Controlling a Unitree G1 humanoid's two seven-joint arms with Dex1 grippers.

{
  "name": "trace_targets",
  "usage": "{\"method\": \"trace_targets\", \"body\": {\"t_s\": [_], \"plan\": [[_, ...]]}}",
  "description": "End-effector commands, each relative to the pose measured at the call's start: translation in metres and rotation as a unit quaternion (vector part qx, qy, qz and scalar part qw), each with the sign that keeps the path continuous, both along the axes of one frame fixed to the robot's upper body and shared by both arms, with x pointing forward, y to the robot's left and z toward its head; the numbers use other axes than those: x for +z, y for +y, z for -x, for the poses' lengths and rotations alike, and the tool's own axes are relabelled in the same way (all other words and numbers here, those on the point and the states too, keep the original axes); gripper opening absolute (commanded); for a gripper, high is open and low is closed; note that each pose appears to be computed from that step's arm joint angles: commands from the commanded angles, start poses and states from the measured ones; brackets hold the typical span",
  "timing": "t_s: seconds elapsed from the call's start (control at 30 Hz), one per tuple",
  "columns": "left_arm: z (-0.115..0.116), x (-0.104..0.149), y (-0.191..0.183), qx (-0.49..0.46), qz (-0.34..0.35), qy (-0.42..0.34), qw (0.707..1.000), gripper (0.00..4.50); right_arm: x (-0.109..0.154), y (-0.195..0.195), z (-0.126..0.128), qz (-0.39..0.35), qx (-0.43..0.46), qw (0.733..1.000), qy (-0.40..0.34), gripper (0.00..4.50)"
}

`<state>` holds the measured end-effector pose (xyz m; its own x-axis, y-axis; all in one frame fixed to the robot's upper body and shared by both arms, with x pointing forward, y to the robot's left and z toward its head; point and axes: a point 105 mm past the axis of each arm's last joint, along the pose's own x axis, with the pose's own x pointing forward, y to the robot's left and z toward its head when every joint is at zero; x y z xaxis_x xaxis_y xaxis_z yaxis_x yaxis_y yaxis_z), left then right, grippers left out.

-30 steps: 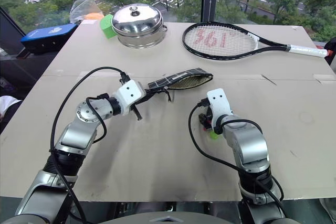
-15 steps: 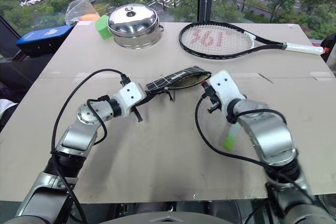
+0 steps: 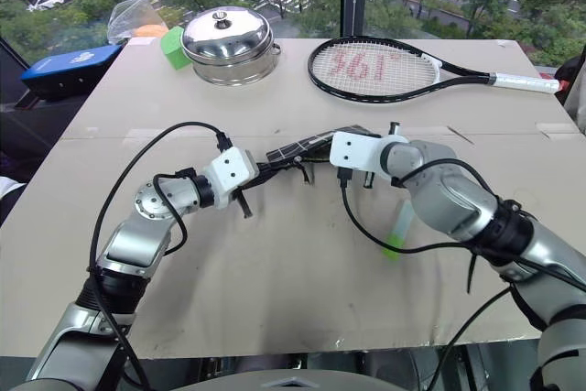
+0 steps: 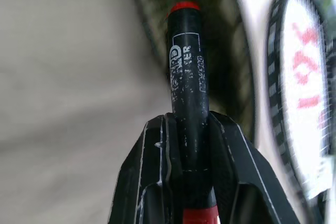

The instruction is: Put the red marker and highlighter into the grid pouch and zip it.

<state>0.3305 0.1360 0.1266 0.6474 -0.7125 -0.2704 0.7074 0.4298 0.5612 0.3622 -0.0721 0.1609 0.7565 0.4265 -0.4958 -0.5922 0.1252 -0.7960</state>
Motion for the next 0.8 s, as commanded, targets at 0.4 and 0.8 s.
{"method": "trace_targets", "body": {"t_s": [0.4,0.8], "plan": [[0.006,0.014,-0.007,-0.021,0.006,-0.028,0.999,0.0,0.034,-0.002,0.008,-0.168,0.053,0.983,0.043,2.88],[0.003,0.017,-0.004,-0.024,0.002,-0.03,0.999,0.0,-0.025,-0.074,0.12,-0.415,-0.28,0.843,0.196,2.88]]}}
